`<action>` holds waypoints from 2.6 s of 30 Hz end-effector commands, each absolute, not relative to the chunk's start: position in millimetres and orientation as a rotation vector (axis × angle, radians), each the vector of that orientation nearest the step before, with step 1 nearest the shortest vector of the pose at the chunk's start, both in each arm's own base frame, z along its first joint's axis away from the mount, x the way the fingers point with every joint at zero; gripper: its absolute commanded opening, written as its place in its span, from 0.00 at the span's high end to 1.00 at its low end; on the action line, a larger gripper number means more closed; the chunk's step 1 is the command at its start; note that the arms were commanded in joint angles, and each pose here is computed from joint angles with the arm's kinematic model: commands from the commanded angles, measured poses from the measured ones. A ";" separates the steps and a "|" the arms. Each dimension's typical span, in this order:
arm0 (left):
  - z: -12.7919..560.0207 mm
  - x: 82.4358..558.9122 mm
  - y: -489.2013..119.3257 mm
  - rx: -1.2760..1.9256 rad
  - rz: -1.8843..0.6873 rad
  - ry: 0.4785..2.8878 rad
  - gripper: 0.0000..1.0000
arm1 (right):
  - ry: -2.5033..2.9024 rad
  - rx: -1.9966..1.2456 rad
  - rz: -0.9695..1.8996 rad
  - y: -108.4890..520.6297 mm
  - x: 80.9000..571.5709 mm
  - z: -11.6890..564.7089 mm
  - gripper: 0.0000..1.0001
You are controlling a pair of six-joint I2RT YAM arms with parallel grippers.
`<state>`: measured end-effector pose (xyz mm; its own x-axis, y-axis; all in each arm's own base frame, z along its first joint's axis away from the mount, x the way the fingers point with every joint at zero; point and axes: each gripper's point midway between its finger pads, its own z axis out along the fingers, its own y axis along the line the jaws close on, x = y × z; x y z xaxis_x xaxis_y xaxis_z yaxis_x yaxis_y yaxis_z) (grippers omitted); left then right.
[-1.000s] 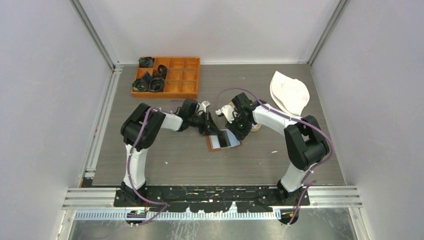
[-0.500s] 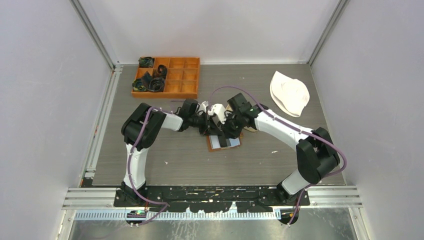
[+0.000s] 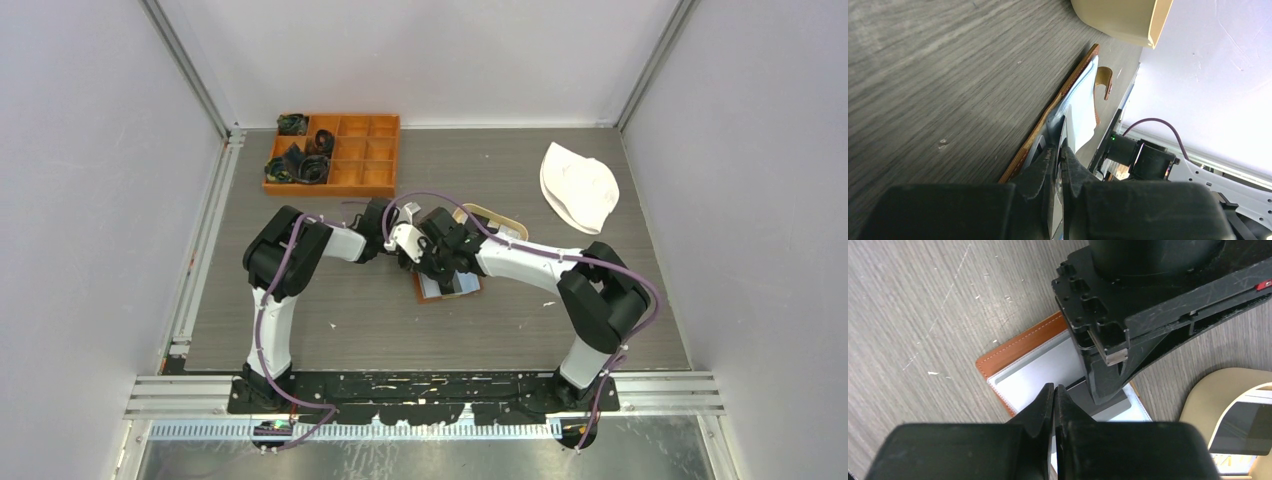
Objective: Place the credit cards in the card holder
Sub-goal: Insert the credit card into the card holder.
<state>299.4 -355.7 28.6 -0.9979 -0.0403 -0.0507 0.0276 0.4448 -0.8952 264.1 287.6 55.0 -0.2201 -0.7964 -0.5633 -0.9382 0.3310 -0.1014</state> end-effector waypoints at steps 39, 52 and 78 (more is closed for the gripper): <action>18.3 295.2 -356.9 -0.006 -1.622 2.626 0.75 | 2.136 -1.525 0.139 250.4 279.9 36.5 0.94; 48.9 301.6 -360.1 0.015 -1.648 2.537 0.71 | 2.167 -1.465 0.337 241.7 274.8 59.2 0.92; 131.2 283.8 -318.6 0.226 -1.477 1.971 0.75 | 2.542 -0.953 0.795 211.3 282.1 73.2 0.77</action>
<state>270.1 -325.0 90.2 -0.9126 -0.1635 -0.3748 0.3021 0.3480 -0.8875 272.2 209.0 65.5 -0.6988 -0.5399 -0.4692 -0.7120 0.5883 0.3835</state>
